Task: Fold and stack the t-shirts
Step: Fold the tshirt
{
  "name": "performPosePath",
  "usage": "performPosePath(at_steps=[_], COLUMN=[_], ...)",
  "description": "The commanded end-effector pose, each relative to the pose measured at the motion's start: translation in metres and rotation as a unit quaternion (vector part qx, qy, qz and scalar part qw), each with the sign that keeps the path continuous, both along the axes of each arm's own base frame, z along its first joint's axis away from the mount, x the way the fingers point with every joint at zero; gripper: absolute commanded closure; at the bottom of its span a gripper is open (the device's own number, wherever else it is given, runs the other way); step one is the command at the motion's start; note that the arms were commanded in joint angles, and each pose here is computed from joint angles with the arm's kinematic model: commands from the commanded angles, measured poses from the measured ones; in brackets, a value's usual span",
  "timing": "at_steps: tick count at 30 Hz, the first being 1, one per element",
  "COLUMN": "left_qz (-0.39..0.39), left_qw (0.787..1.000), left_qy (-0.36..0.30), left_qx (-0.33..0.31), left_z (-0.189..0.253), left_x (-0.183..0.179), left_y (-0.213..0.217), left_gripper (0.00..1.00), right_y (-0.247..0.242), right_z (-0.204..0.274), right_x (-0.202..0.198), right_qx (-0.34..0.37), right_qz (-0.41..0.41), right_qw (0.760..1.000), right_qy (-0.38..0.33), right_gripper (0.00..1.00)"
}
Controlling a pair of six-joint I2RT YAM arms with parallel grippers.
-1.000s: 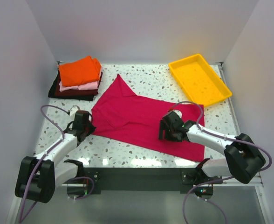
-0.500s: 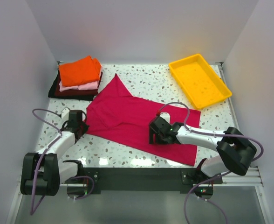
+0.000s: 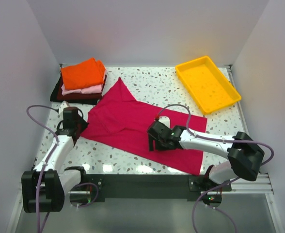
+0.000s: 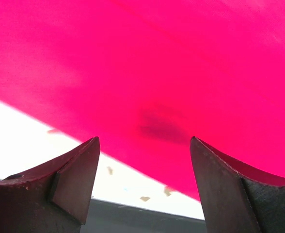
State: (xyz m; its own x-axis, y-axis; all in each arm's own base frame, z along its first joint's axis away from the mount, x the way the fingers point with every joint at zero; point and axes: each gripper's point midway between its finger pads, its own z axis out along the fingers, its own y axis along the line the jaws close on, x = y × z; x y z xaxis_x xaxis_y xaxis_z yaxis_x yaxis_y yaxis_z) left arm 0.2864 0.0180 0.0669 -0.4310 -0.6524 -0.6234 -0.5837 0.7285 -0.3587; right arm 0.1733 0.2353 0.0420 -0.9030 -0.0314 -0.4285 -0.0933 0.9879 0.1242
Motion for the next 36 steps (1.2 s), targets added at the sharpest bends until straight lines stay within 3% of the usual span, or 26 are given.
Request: performPosePath(at_steps=[1,8,12,16,22,27,36], left_qz=[-0.052,-0.109,-0.128,-0.164,-0.193,-0.199,-0.160], left_qw=[0.996,0.992,0.991,0.984,0.981,0.979,0.985], left_qy=[-0.067,-0.060,-0.039,-0.062,-0.022,-0.053,-0.050], left_qx=[0.015,0.003,-0.012,-0.024,0.014,0.009,0.042], left_z=[0.054,0.044,0.044,0.075,0.078,0.083,0.088], left_x=[0.024,0.028,0.025,0.034,0.041,0.041,0.040], left_y=[-0.006,-0.021,-0.029,-0.041,-0.033,-0.038,-0.017], left_gripper=[1.00,1.00,1.00,1.00,1.00,1.00,1.00], right_y=[0.038,0.140,0.183,0.217,0.241,0.254,0.267], right_z=[0.048,0.091,0.075,0.071,0.055,0.049,0.027], right_x=[0.019,0.049,0.059,0.062,0.073,0.081,0.093], right_qx=[0.027,0.069,0.064,0.074,0.080,0.079,0.068], right_qz=[0.024,0.120,0.156,0.185,0.201,0.211,0.215], right_qw=[0.997,0.980,0.974,0.966,0.960,0.956,0.952], right_qy=[-0.065,-0.145,-0.151,-0.162,-0.177,-0.187,-0.206], right_gripper=[0.22,0.25,0.33,0.34,0.37,0.41,0.45])
